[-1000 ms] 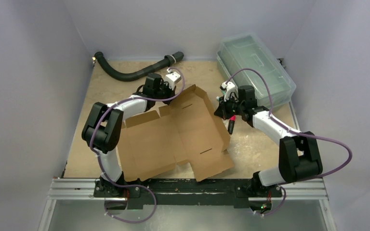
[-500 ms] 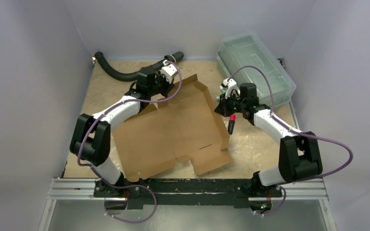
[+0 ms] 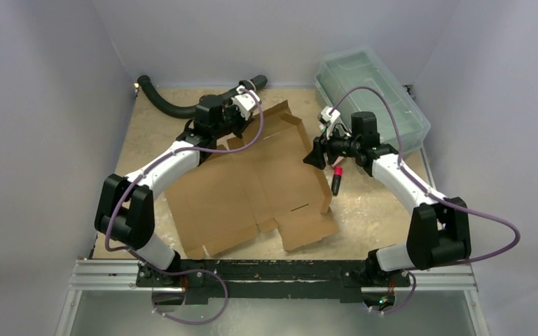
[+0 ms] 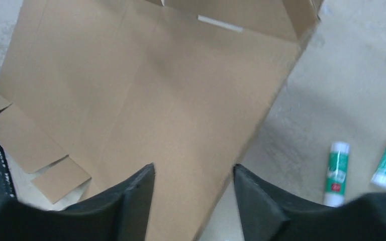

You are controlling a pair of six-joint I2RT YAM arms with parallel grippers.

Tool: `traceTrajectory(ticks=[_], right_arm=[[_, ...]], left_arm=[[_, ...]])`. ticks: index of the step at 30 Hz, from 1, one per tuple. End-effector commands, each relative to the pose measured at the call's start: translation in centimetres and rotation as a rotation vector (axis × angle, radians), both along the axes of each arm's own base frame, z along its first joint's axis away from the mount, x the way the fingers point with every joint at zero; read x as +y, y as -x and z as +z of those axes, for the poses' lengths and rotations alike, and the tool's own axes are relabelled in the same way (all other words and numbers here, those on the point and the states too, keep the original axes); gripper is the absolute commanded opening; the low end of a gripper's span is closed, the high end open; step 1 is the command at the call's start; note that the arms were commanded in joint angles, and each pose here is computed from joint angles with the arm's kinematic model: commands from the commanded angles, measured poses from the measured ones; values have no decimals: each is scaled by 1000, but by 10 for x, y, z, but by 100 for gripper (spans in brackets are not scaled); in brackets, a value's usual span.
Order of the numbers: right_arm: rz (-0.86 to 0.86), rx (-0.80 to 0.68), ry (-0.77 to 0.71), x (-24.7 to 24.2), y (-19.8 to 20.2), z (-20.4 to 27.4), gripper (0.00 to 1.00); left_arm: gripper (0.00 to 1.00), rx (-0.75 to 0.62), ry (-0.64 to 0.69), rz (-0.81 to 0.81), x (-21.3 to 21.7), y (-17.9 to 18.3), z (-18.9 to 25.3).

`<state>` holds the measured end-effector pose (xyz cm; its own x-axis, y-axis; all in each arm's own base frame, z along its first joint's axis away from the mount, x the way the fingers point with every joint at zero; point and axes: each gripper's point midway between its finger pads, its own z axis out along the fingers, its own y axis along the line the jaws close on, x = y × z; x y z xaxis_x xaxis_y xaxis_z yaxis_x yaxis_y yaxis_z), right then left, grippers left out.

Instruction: Fold the paper box

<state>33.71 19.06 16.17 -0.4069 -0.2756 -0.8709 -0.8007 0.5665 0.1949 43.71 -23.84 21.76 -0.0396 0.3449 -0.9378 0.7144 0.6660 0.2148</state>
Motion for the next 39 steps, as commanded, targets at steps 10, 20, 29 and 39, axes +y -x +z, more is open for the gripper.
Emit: traceTrajectory(ticks=[10, 20, 29, 39], right_arm=[[164, -402, 29, 5, -11, 118, 99], [473, -585, 99, 24, -24, 176, 99], [535, -629, 216, 55, -52, 181, 99], [517, -628, 311, 92, -76, 158, 89]], left_arm=[[0, -157, 50, -62, -6, 16, 62], [0, -190, 91, -108, -8, 36, 79], [0, -201, 115, -138, -11, 43, 84], [0, -185, 159, -180, -19, 50, 85]])
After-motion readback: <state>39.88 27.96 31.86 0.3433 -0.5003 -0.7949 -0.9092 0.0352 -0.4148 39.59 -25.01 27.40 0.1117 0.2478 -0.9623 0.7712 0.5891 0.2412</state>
